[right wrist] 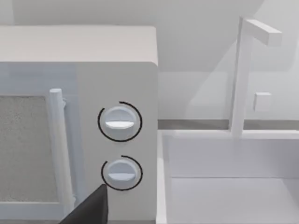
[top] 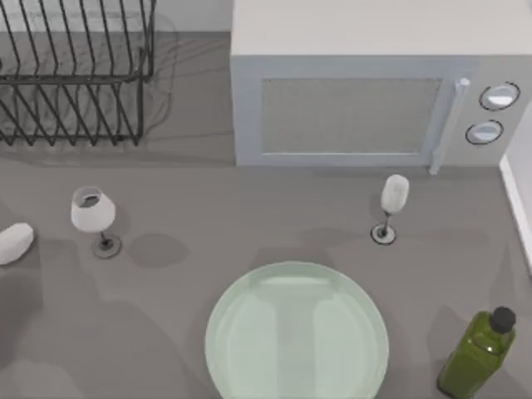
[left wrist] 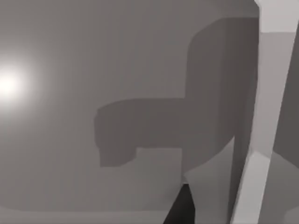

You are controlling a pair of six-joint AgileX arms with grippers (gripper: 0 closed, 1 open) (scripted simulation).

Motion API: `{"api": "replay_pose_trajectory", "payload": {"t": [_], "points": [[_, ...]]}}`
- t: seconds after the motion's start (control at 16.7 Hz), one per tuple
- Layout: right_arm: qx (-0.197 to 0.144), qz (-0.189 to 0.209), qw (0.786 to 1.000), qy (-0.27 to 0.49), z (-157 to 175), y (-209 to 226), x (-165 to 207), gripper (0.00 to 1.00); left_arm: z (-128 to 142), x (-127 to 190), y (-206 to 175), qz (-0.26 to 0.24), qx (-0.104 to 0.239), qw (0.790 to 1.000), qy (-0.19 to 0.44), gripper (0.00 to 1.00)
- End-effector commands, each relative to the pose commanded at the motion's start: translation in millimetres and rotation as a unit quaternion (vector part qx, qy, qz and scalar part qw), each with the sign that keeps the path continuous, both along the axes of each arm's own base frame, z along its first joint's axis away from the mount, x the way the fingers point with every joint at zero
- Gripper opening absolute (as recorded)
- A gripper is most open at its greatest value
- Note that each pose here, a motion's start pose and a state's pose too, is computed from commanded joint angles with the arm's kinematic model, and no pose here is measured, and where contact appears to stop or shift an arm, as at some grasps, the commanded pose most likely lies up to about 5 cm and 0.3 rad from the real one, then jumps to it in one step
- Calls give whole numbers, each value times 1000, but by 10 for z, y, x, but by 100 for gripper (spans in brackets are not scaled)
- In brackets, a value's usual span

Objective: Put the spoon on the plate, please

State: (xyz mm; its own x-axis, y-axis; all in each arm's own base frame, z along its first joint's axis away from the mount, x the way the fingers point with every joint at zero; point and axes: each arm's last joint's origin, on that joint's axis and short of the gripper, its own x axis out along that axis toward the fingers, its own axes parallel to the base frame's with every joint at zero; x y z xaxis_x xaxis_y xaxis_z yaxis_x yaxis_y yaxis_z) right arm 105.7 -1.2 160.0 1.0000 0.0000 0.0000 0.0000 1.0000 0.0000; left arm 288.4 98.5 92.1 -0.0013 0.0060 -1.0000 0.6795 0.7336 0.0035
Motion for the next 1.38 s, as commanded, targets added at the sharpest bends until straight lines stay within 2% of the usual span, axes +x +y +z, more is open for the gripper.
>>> {"api": "replay_pose_trajectory", "payload": {"t": [0.12,0.18,0.36,0.84,1.2,1.38], "points": [[0,0,1000,0,0,0,0,100,0,0,0,0,0,1000,0,0],[0,0,1000,0,0,0,0,100,216,-18,-23,9,-9,1000,-8,0],[0,0,1000,0,0,0,0,100,322,13,-2,10,-8,1000,-10,0],[0,0,1000,0,0,0,0,100,1163,-11,-18,9,-10,1000,-4,0],[0,0,1000,0,0,0,0,100,1199,-17,-15,9,-10,1000,-6,0],[0,0,1000,0,0,0,0,100,1253,40,-57,26,3,1000,-18,0]]}}
